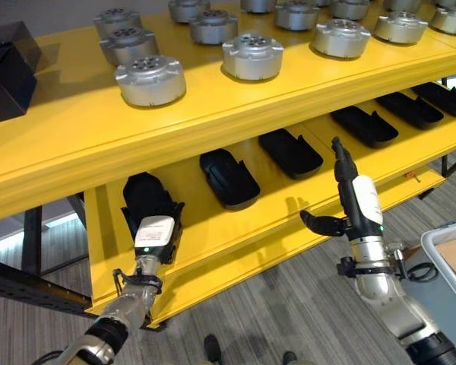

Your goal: Move parts from the plastic box to the shelf.

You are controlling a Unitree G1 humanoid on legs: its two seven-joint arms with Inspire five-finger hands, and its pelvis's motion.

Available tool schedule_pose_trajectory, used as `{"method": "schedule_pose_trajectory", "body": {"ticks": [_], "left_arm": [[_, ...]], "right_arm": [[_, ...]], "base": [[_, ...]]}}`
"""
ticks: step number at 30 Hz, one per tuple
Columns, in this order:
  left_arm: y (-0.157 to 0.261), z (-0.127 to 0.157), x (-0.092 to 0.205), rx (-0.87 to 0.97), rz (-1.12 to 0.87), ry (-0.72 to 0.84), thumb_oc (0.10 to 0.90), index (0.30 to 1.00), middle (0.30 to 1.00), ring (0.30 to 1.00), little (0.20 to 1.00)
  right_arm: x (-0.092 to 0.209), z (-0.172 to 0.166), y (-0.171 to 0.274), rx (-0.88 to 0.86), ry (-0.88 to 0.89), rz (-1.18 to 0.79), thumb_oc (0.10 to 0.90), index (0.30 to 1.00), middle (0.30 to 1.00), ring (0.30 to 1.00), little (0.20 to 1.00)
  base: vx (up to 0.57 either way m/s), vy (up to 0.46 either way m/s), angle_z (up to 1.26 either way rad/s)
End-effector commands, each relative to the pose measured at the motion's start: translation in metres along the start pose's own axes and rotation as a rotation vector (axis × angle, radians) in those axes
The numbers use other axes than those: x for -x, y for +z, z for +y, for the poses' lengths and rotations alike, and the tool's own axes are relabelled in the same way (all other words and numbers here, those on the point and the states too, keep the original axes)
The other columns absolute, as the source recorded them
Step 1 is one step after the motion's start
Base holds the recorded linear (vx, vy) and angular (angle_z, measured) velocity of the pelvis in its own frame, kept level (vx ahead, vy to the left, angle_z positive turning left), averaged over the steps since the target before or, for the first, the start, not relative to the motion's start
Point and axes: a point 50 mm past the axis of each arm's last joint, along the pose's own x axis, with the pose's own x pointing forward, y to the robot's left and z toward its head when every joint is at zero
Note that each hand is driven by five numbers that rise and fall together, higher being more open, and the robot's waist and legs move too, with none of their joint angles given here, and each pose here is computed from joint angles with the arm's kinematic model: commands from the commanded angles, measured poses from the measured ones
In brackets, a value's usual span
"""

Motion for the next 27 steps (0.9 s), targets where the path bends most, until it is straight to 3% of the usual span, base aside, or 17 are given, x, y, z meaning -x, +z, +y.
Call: {"method": "schedule_pose_trajectory", "body": {"ticks": [1, 12, 19, 22, 27], "left_arm": [[0.019, 0.044, -0.038, 0.007, -0.128, 0.143, 0.9, 1.0, 1.0, 1.0, 1.0], [0.017, 0.057, -0.042, -0.026, -0.172, 0.108, 0.9, 1.0, 1.0, 1.0, 1.0], [0.003, 0.066, -0.044, -0.074, -0.093, 0.15, 0.9, 1.0, 1.0, 1.0, 1.0], [-0.001, 0.069, -0.044, -0.093, -0.072, 0.193, 0.9, 1.0, 1.0, 1.0, 1.0], [-0.009, 0.085, -0.042, -0.092, -0.056, 0.402, 0.9, 1.0, 1.0, 1.0, 1.0]], "right_arm": [[-0.029, -0.029, 0.039, -0.031, -0.126, -0.233, 0.9, 1.0, 1.0, 1.0, 1.0], [-0.031, -0.031, 0.038, -0.025, -0.123, -0.233, 0.9, 1.0, 1.0, 1.0, 1.0], [-0.032, -0.033, 0.038, -0.022, -0.129, -0.231, 0.9, 1.0, 1.0, 1.0, 1.0], [-0.032, -0.034, 0.037, -0.023, -0.13, -0.229, 0.9, 1.0, 1.0, 1.0, 1.0], [-0.029, -0.032, 0.035, -0.022, -0.139, -0.223, 0.9, 1.0, 1.0, 1.0, 1.0]], "base": [[0.0, 0.0, 0.0], [0.0, 0.0, 0.0], [0.0, 0.0, 0.0], [0.0, 0.0, 0.0], [0.0, 0.0, 0.0]]}}
